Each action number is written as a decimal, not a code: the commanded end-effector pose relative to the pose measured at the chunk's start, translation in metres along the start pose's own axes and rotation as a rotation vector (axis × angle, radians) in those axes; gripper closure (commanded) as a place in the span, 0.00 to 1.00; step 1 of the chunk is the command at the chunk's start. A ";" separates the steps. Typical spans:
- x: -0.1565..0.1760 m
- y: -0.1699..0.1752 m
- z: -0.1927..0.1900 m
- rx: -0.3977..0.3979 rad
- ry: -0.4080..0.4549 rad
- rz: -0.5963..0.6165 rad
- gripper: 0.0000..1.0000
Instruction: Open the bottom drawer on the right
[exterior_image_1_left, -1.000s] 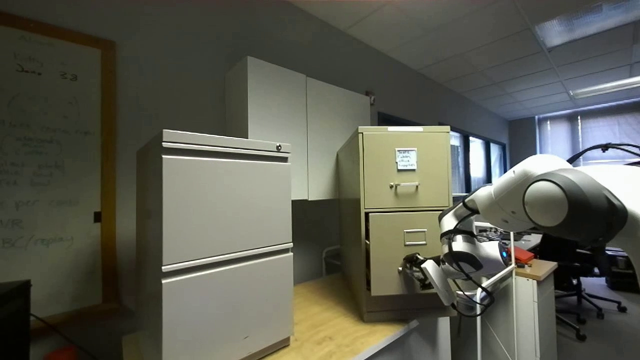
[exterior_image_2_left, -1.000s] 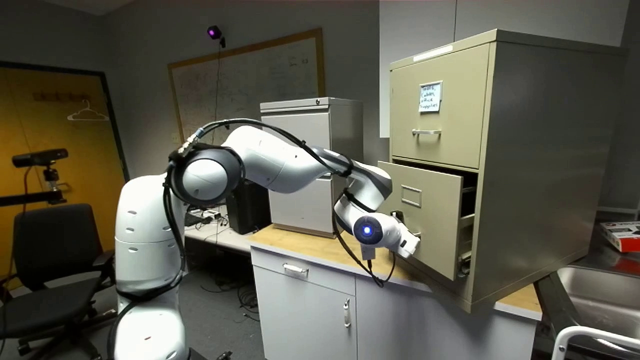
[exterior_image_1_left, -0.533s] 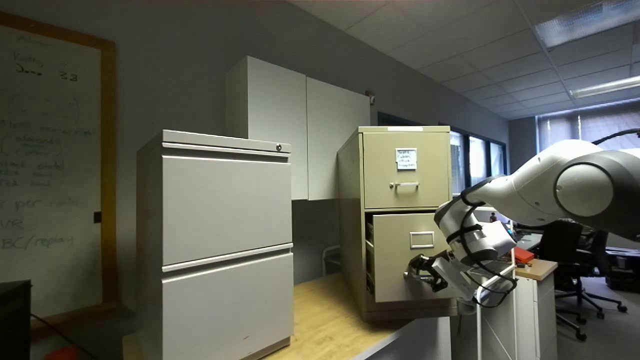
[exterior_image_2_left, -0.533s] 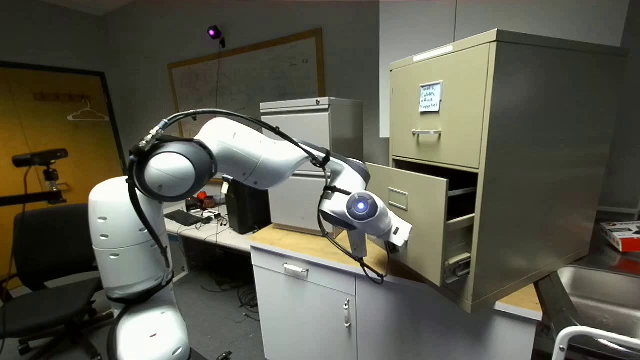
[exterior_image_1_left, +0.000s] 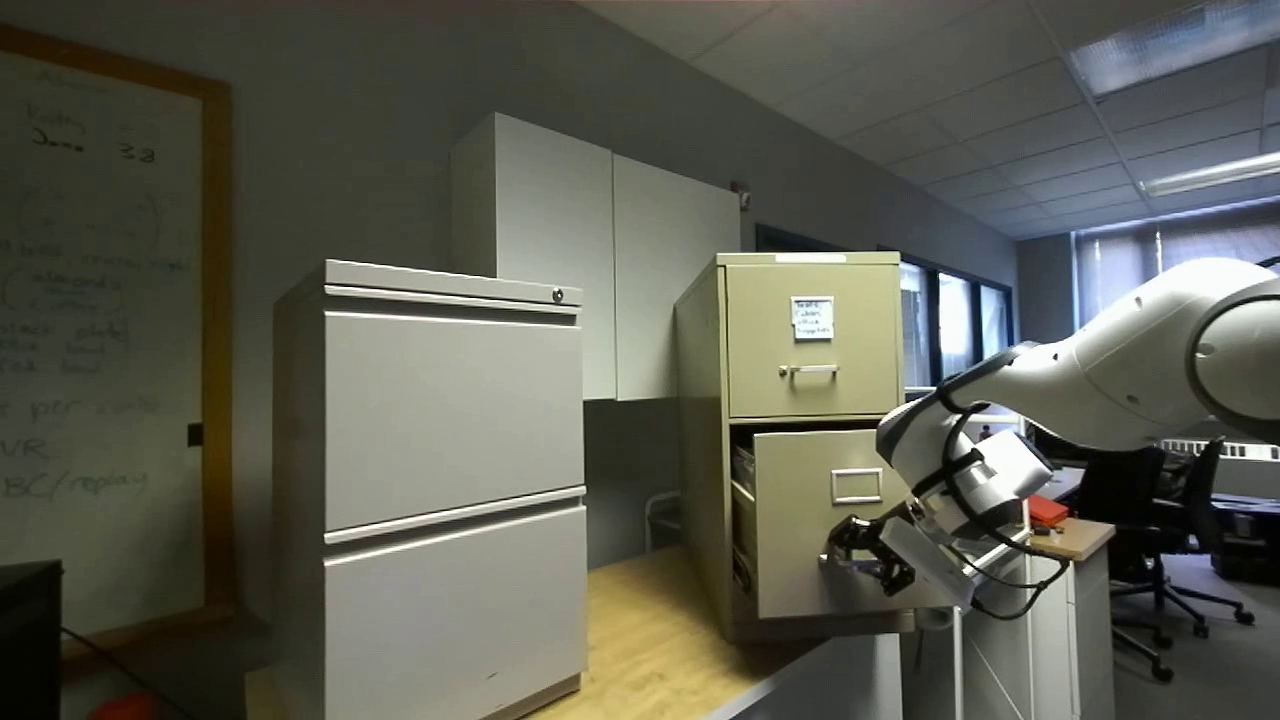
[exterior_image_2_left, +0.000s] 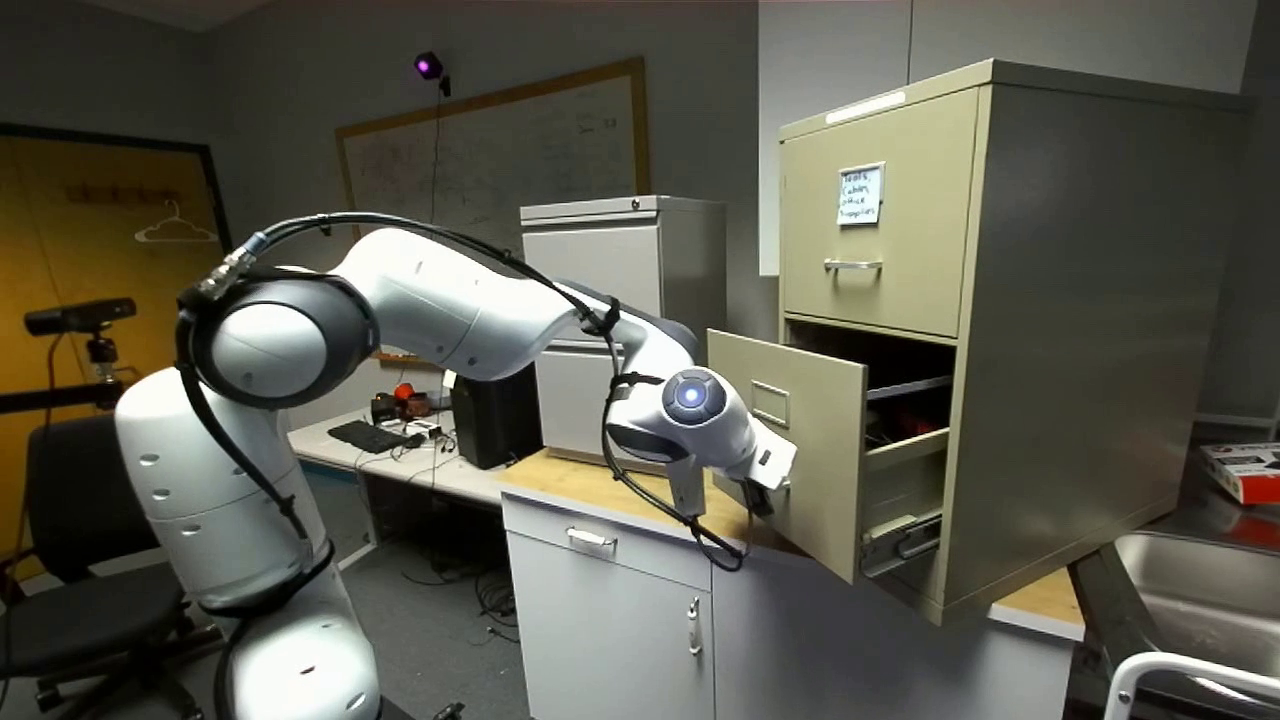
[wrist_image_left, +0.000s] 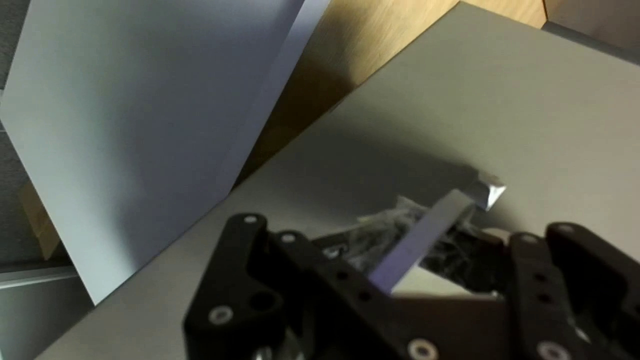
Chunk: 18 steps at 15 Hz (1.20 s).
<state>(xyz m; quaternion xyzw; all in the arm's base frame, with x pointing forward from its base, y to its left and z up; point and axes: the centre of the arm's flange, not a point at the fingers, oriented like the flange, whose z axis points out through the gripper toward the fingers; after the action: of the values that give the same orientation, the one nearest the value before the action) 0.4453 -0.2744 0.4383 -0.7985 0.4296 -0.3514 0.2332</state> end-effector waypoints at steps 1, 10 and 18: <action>-0.070 0.037 0.013 0.004 -0.138 -0.057 0.97; -0.119 0.052 -0.013 0.083 -0.149 -0.003 0.97; -0.153 0.068 -0.028 0.122 -0.153 0.024 0.97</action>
<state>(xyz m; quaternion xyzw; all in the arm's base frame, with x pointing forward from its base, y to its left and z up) 0.3436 -0.2216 0.4174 -0.7646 0.4311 -0.3668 0.3084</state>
